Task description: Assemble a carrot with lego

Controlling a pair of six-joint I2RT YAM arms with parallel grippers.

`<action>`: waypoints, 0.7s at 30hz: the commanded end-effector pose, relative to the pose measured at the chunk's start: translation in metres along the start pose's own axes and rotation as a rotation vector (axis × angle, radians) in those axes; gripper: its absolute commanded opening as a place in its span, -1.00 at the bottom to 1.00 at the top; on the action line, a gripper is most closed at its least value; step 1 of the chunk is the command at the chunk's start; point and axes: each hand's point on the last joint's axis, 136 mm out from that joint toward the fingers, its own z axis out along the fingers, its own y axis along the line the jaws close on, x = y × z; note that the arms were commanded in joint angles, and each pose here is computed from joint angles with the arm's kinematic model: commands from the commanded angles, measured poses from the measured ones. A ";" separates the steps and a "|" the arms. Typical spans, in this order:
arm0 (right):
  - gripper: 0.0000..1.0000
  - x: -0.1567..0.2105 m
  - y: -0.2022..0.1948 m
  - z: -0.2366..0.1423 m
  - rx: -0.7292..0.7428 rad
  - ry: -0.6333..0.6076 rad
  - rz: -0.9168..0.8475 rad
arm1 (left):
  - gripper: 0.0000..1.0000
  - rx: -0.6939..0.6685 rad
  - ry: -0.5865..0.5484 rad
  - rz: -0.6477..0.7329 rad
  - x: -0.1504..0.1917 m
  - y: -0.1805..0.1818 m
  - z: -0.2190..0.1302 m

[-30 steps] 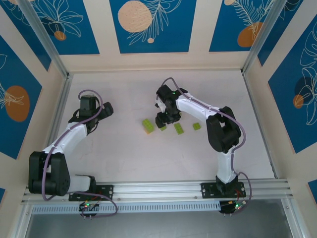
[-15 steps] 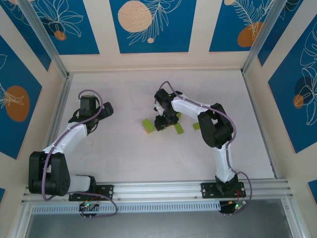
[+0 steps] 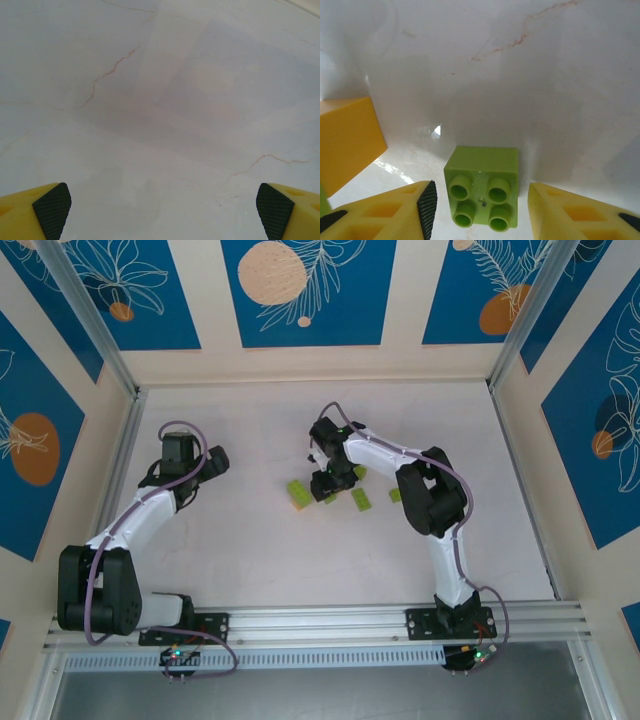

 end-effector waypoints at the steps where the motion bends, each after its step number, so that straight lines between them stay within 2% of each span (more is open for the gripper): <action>1: -0.01 -0.005 0.004 -0.003 -0.025 0.003 -0.010 | 0.95 0.023 -0.035 0.006 -0.015 -0.006 -0.007; 9: -0.21 -0.003 0.004 -0.005 -0.023 0.002 -0.007 | 0.96 0.028 -0.034 0.004 -0.014 -0.007 -0.006; 21: -0.16 0.000 0.005 -0.002 -0.027 0.013 -0.006 | 0.96 0.027 -0.037 0.004 -0.015 -0.006 -0.008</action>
